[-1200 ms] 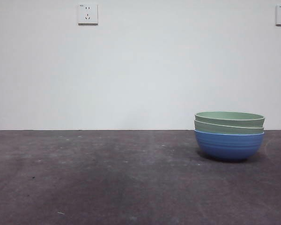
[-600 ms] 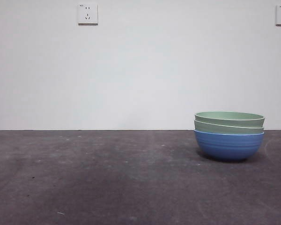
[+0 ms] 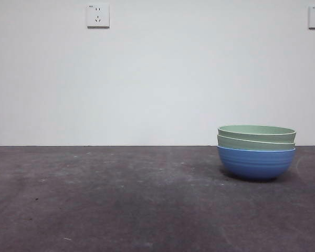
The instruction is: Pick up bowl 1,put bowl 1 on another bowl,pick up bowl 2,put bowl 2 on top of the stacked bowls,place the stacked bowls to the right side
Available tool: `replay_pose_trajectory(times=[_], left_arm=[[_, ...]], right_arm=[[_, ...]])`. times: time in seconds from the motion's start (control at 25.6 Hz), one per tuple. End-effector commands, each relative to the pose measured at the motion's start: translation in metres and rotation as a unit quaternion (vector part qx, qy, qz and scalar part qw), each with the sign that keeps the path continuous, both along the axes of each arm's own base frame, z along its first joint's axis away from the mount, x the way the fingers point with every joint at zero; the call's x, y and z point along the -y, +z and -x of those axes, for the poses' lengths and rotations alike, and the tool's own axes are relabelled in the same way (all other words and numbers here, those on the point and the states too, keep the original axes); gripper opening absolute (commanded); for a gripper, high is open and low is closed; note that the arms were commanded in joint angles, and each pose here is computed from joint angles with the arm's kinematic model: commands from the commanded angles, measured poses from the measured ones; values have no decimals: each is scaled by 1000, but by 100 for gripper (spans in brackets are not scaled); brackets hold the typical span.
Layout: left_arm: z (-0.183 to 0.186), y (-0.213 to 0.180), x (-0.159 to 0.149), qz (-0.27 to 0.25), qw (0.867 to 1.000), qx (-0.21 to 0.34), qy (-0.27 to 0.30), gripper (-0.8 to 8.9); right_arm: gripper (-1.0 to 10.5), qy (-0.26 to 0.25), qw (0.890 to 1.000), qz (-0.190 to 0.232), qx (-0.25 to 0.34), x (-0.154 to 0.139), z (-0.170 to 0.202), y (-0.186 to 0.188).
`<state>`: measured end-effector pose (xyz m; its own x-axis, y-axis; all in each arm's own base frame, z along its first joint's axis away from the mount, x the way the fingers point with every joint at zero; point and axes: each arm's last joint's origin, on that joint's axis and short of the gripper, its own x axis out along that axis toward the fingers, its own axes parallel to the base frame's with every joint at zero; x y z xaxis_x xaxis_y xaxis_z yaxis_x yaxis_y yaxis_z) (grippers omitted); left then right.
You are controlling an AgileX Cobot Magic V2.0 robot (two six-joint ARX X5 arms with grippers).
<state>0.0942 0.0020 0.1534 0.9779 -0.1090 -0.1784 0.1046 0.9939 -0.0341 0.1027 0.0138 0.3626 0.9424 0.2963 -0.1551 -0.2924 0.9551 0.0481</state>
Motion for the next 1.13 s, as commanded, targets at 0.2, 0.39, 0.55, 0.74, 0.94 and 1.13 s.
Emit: replay_pose_trajectory(times=[0.2, 0.39, 0.55, 0.74, 0.94, 1.13], left_arm=[[0, -4, 0, 2, 1000, -7, 2, -3], [0, -4, 0, 2, 1000, -7, 2, -3], [0, -4, 0, 2, 1000, -7, 2, -3], [0, -4, 0, 2, 1000, -7, 2, -3], [0, -4, 0, 2, 1000, -7, 2, -3], [0, -4, 0, 2, 1000, -7, 2, -3]], right_arm=[[2, -8, 998, -25, 64, 1, 3, -94], [2, -53, 997, -22, 49, 4, 5, -145], [2, -61, 997, -23, 42, 4, 7, -169], [2, -63, 997, -36, 28, 4, 7, -189], [2, -64, 997, -49, 14, 4, 7, -203], [2, -65, 997, -44, -17, 4, 8, -213]])
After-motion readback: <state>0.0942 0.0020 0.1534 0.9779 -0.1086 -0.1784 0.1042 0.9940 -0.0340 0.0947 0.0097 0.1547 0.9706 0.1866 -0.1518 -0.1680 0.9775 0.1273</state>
